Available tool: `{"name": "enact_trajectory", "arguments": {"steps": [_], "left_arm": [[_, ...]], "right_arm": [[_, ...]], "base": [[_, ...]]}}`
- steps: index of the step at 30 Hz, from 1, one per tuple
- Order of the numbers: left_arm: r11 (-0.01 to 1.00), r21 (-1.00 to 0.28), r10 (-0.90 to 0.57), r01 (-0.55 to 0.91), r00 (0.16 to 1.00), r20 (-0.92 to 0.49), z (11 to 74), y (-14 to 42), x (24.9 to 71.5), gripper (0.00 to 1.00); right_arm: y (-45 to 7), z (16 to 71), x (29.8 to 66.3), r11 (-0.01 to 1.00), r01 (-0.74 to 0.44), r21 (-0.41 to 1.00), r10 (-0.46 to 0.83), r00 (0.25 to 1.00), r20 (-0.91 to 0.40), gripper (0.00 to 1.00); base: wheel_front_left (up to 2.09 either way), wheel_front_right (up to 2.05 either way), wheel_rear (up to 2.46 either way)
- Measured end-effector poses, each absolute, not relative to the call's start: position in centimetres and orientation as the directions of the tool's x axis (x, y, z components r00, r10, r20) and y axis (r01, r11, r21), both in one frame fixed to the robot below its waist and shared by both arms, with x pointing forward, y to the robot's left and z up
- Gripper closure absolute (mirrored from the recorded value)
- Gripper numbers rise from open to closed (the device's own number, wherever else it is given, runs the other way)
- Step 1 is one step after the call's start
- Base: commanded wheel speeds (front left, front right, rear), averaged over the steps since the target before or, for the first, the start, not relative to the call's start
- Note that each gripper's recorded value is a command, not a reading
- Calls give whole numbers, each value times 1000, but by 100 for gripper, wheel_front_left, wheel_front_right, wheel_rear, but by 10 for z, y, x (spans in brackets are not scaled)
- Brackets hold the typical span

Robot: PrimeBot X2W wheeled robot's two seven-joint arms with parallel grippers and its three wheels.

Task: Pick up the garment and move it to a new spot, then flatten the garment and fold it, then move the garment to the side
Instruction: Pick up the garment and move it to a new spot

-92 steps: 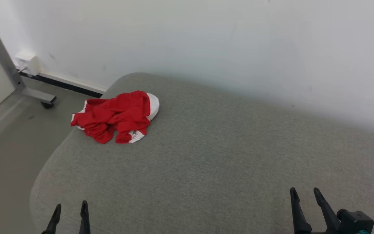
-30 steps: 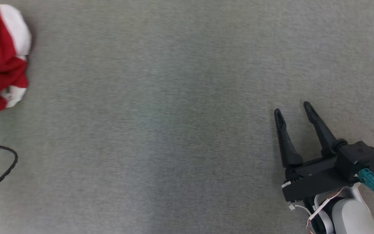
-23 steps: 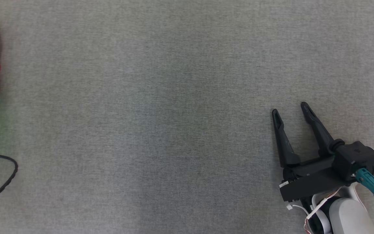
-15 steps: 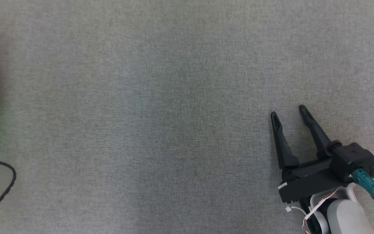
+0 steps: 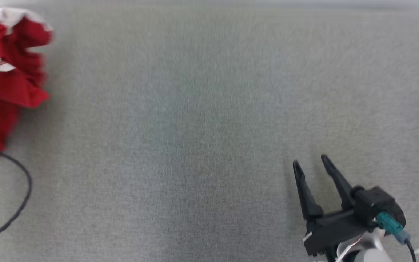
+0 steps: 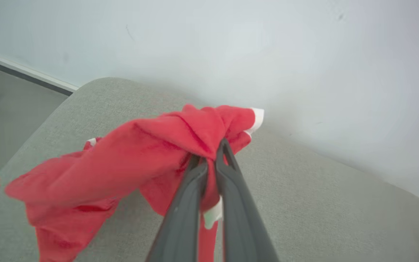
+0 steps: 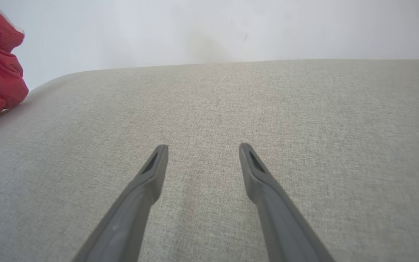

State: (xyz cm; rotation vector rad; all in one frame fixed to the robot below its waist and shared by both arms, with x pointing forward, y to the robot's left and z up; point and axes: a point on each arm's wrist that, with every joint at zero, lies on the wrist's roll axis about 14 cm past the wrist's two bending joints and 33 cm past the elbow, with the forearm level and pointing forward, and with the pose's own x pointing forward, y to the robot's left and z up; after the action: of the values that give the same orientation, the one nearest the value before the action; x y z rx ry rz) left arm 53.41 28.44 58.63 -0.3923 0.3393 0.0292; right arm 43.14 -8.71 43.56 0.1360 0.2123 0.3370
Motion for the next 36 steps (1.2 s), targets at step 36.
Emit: {"name": "enact_trajectory", "arguments": {"steps": [36], "left_arm": [[676,-484,-720,556,638,-272,570,-53,465,100]], "right_arm": [[-212,499,325,984,69,163,-62,997,-45,0]], "base": [[0,0,0]]}}
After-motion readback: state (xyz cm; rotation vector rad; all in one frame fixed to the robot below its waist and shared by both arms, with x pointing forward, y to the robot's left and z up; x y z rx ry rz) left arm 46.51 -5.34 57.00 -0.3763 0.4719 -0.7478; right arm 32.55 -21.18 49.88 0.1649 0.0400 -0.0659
